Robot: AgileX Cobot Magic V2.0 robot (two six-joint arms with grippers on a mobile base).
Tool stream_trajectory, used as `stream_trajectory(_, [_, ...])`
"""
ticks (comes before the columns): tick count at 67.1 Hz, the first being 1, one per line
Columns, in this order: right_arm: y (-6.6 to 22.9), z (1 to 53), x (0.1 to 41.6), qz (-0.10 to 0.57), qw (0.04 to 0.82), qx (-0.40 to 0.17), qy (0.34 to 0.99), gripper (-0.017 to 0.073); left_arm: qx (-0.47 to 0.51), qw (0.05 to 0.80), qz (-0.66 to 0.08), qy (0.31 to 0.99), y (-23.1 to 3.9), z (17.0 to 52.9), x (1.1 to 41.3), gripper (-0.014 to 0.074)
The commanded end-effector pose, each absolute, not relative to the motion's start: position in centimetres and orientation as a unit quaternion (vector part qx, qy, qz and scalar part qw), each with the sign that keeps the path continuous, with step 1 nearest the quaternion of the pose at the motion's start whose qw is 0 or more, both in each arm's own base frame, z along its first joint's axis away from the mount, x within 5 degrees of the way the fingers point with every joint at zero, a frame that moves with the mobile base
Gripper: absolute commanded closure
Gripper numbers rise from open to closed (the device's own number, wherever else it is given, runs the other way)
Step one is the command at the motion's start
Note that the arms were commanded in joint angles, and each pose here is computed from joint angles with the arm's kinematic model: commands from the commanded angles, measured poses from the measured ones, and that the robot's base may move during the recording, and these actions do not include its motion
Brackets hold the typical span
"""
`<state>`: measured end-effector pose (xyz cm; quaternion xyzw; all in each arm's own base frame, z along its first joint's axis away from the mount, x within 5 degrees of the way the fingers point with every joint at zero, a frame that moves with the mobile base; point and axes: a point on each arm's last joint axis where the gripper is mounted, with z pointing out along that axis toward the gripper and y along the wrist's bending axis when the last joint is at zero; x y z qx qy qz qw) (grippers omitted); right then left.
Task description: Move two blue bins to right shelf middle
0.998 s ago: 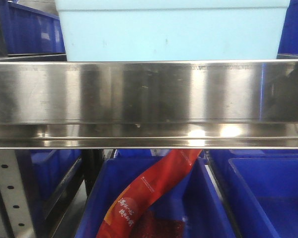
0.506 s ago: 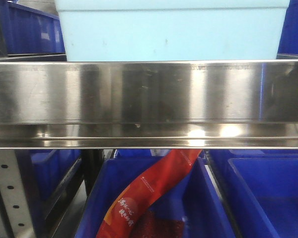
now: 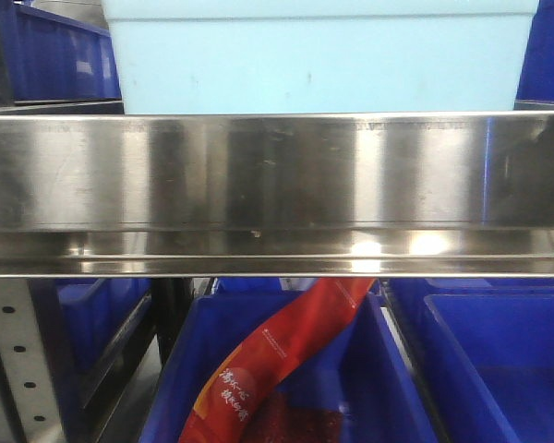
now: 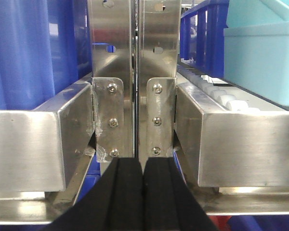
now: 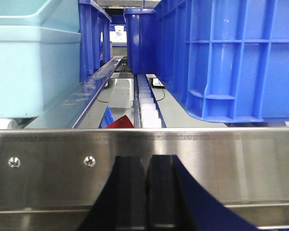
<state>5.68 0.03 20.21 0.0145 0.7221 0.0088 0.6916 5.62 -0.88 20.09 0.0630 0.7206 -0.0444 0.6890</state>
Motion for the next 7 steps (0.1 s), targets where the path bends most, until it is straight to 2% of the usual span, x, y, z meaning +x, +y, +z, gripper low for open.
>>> stream_trajectory(1, [-0.01, 20.42, 5.65, 0.002, 0.703, 0.01, 0.711, 0.0721, 0.059, 0.698, -0.047, 0.712, -0.86, 20.33, 5.58, 0.0705])
stream_trajectory(7, [-0.01, 20.42, 5.65, 0.002, 0.703, 0.01, 0.711, 0.0721, 0.059, 0.698, -0.047, 0.712, -0.86, 20.33, 5.58, 0.0705])
